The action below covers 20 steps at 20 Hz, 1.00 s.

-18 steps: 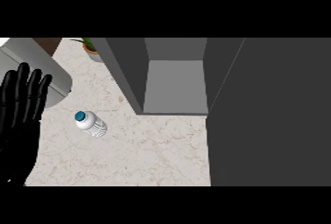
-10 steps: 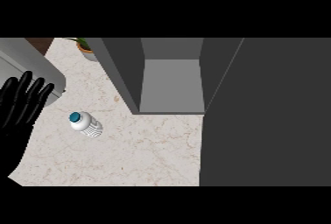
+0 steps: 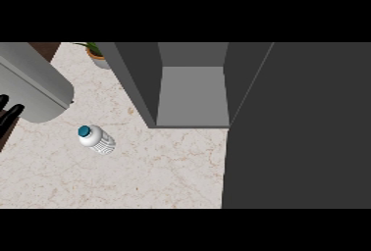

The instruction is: Pick up the bottled water, place it into the cabinet and close the cabinet

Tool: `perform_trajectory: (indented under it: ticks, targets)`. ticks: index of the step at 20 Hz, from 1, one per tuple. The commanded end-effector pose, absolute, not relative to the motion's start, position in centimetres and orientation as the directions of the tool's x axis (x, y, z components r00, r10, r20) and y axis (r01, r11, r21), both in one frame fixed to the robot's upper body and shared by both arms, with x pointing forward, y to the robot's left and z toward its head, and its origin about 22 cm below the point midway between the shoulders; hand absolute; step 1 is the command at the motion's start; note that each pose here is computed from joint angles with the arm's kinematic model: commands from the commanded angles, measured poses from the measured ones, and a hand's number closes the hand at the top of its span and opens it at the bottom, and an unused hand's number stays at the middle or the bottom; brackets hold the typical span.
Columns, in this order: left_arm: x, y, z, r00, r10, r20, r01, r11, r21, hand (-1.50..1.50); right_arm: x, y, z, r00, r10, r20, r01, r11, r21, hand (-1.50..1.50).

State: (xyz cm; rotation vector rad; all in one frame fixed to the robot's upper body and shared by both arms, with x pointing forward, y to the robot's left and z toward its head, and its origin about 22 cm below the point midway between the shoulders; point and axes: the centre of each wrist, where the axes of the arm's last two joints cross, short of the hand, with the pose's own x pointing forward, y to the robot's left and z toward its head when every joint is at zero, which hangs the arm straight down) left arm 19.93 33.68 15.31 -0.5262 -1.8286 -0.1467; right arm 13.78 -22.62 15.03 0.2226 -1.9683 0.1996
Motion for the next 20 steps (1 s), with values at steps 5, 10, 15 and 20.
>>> perform_trajectory:
  ticks: [5,10,15,20]
  targets:
    - [15.9,35.1,18.4,-0.163,0.301,0.94,0.44,0.875,-0.204,-1.5,11.4,-20.8,18.1,-0.384,-0.099,0.918,-0.257,0.966,-0.003,-1.5]
    - [15.2,35.8,18.2,-0.171,0.28,0.945,0.39,0.9,-0.196,-1.5,9.8,-20.9,18.4,-0.384,-0.084,0.92,-0.246,0.969,-0.014,-1.5]
    - [17.1,35.2,17.6,-0.168,0.272,0.948,0.394,0.9,-0.188,-1.5,10.3,-20.3,18.9,-0.388,-0.102,0.916,-0.264,0.964,-0.004,-1.5]
    - [15.5,35.4,17.9,-0.15,0.258,0.954,0.371,0.91,-0.188,-1.5,9.6,-19.8,19.9,-0.365,-0.11,0.925,-0.244,0.97,0.019,-1.5]
